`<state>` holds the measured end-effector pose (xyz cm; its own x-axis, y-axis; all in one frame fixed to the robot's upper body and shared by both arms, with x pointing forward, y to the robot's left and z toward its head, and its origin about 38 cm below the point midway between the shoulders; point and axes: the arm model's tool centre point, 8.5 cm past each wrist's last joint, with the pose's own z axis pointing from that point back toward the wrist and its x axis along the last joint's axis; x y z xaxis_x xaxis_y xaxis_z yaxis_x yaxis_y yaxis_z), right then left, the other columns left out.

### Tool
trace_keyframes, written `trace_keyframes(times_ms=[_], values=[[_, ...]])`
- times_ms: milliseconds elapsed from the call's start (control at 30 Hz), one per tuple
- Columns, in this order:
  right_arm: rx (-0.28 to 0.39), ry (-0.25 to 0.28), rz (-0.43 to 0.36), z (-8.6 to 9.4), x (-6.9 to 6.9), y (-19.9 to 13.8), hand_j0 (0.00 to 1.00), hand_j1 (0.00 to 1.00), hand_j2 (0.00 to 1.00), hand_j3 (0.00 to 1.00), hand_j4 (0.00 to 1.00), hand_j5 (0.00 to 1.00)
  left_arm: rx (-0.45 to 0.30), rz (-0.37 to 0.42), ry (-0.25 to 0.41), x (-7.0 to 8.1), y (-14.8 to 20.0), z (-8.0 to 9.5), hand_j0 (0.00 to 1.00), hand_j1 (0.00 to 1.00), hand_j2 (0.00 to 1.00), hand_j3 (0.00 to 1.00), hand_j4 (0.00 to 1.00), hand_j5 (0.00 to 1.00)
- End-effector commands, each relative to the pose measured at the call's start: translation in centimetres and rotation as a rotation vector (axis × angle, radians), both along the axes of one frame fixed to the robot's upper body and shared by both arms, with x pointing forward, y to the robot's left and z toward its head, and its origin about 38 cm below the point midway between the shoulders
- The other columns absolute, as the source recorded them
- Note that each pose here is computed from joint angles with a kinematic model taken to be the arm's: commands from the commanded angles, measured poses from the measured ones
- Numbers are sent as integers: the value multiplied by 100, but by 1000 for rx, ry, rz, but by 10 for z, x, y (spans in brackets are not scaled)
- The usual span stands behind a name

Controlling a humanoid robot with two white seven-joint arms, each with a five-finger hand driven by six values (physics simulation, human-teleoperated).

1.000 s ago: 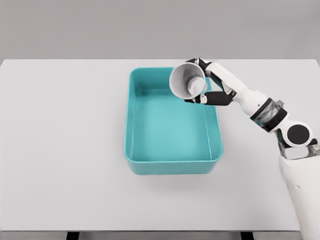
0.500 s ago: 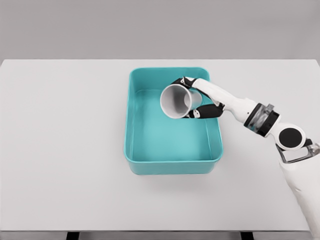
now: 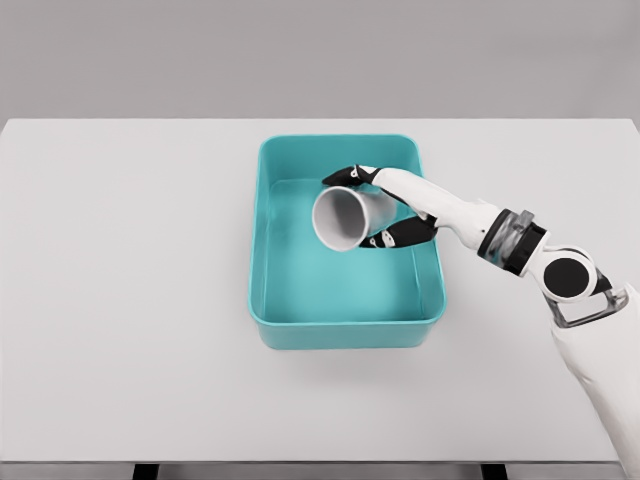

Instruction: Put the paper cup into the basket with your right arm

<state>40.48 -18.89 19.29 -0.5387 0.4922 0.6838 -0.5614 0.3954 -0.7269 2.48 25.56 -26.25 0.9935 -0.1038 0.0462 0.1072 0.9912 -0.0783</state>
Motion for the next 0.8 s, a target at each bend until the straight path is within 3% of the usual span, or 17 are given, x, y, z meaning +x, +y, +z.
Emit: trace_keyframes(times_ms=[0, 200, 267, 400, 467, 567, 700, 767], values=[[3, 1, -1, 0, 0, 0, 94, 94, 94, 94, 94, 94, 0, 0, 0, 0, 0, 0, 100, 100, 100, 100, 100, 100], [-1, 13, -11, 0, 0, -2, 96, 96, 96, 96, 96, 96, 0, 0, 0, 0, 0, 0, 100, 100, 100, 100, 100, 100], [-8, -2, -13, 7, -1, -4, 99, 99, 99, 99, 99, 99, 0, 0, 0, 0, 0, 0, 100, 100, 100, 100, 100, 100], [1, 15, -65, 14, 3, -19, 100, 100, 100, 100, 100, 100, 0, 0, 0, 0, 0, 0, 100, 100, 100, 100, 100, 100], [80, 11, -131, 29, 8, -45, 100, 100, 100, 100, 100, 100, 0, 0, 1, 0, 0, 0, 100, 100, 100, 100, 100, 100], [175, 44, -144, 43, 3, -83, 100, 100, 100, 100, 100, 100, 0, 0, 0, 0, 0, 0, 100, 100, 100, 100, 100, 100], [211, 123, -127, 49, -10, -118, 100, 100, 100, 100, 100, 100, 0, 0, 0, 0, 0, 0, 100, 100, 100, 100, 100, 100], [216, 134, -171, 47, -20, -141, 100, 100, 100, 100, 100, 100, 0, 0, 0, 0, 0, 0, 100, 100, 100, 100, 100, 100]])
